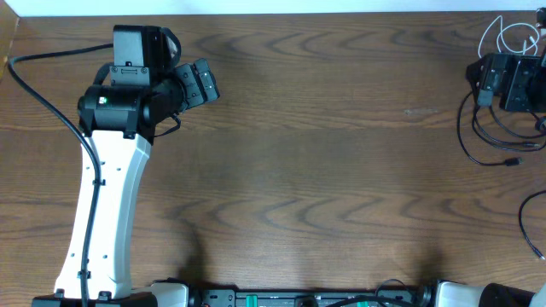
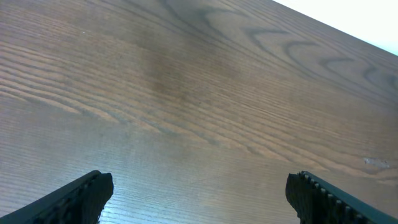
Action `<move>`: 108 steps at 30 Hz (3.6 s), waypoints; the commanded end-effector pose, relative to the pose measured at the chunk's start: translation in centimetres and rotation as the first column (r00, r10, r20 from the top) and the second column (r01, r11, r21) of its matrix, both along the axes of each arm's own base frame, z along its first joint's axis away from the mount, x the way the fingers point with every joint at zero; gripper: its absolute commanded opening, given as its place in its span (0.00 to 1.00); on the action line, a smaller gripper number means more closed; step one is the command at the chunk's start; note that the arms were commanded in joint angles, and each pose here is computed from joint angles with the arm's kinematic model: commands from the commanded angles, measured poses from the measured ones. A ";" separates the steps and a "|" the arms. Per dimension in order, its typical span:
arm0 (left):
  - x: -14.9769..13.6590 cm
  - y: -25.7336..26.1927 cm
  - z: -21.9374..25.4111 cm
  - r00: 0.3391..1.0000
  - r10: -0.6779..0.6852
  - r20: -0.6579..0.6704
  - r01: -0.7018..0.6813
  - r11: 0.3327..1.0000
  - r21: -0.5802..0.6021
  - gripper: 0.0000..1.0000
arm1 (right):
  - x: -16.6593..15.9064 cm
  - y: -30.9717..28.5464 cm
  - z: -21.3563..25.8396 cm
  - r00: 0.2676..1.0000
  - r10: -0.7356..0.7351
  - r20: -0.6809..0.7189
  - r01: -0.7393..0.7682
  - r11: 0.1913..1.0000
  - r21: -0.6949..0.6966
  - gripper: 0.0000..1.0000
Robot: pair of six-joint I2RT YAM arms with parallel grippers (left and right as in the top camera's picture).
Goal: Untangle cables
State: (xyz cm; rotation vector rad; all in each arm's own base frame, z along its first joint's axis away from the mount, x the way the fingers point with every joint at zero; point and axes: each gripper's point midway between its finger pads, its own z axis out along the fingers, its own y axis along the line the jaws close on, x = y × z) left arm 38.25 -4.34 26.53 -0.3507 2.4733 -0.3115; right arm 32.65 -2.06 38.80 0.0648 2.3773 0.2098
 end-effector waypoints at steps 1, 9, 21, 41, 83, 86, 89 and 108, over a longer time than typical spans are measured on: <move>0.1 0.1 -0.7 1.000 0.011 -0.018 -0.011 1.000 -0.002 0.95 | -0.1 0.1 -0.2 1.000 0.011 -0.008 -0.011 1.000 -0.006 0.99; 0.1 0.1 -0.7 1.000 0.011 -0.018 -0.011 1.000 -0.002 0.95 | 1.8 0.8 0.3 0.995 0.032 0.097 -0.023 0.996 -0.085 0.99; 0.1 0.1 -0.7 1.000 0.011 -0.018 -0.011 1.000 -0.002 0.95 | -1.5 3.3 -3.1 0.882 0.126 0.455 -0.044 0.981 -0.187 0.99; 0.0 0.1 -0.7 1.000 0.011 -0.019 -0.011 1.000 -0.002 0.95 | -8.1 3.8 -16.9 0.643 0.154 0.750 0.037 0.972 -0.232 0.99; 0.1 0.2 -0.7 1.000 0.010 -0.017 -0.009 1.000 0.007 0.96 | -8.1 3.8 -23.1 0.726 0.154 0.670 0.009 0.973 -0.233 0.99; 0.1 0.6 -0.7 1.000 0.017 -0.015 -0.017 0.999 0.032 0.96 | -8.1 3.8 -23.1 0.726 0.154 0.670 0.009 0.973 -0.233 0.99; -0.2 0.6 -0.9 0.999 0.017 -0.029 -0.016 0.999 0.032 0.96 | -8.1 3.8 -23.1 0.726 0.154 0.670 0.009 0.973 -0.233 0.99; -3.7 1.9 5.0 0.950 0.013 0.312 -0.040 0.996 0.081 0.96 | -8.1 3.8 -23.1 0.726 0.154 0.670 0.009 0.973 -0.233 0.99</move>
